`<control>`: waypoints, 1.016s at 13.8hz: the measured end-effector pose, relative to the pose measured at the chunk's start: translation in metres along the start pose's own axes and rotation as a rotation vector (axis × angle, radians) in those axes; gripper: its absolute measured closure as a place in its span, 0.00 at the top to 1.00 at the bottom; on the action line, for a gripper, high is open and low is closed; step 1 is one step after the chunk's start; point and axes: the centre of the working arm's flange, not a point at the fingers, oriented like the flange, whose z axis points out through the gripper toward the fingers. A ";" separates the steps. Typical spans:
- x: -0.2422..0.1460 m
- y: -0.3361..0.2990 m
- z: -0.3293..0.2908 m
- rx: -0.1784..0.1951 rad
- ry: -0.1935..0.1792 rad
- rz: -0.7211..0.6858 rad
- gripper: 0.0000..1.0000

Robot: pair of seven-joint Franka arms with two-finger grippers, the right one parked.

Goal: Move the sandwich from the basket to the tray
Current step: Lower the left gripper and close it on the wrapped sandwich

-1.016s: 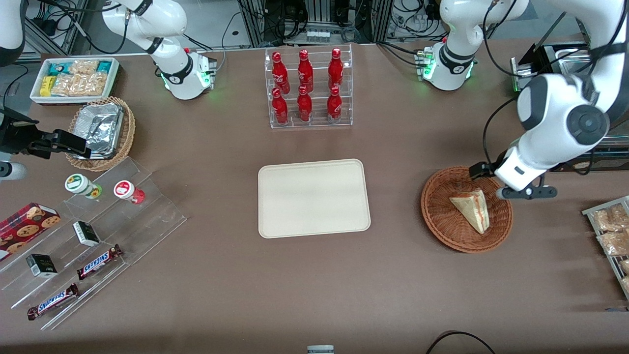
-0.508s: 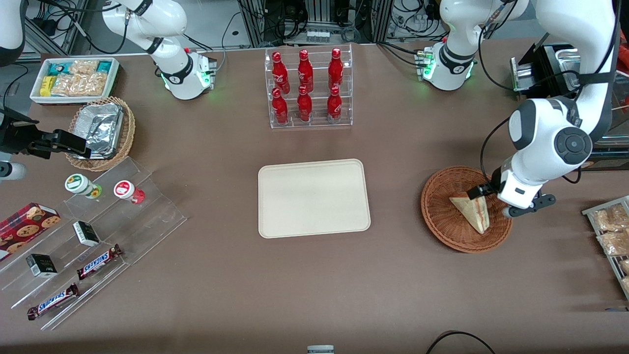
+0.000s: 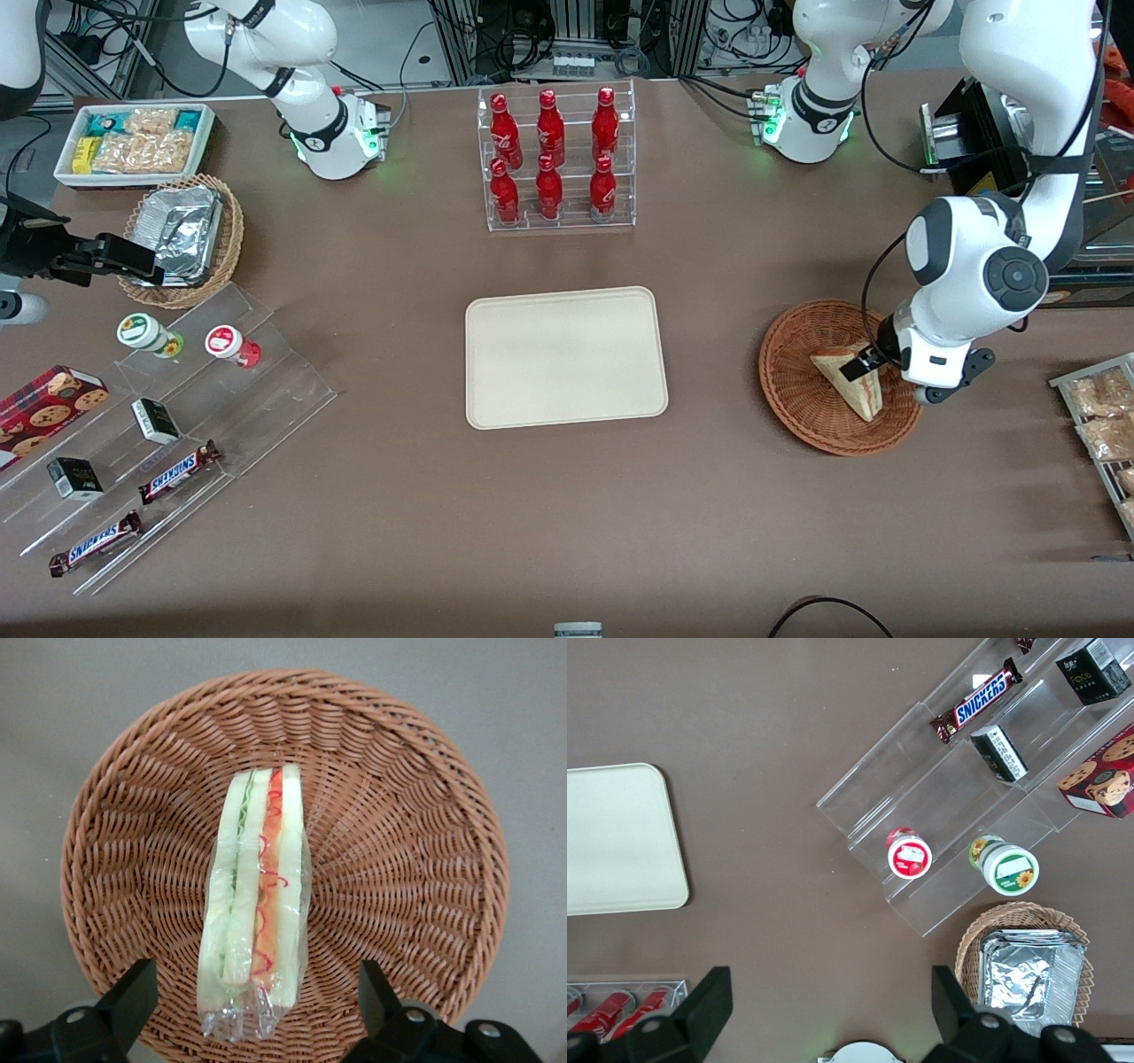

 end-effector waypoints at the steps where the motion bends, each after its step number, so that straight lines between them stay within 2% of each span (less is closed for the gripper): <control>1: 0.000 0.000 0.004 0.004 -0.006 -0.002 1.00; 6: 0.001 0.000 0.028 0.014 -0.028 -0.006 1.00; 8: 0.002 0.000 0.033 0.015 -0.031 -0.007 0.95; 14: 0.002 0.001 0.024 0.019 -0.033 -0.005 0.35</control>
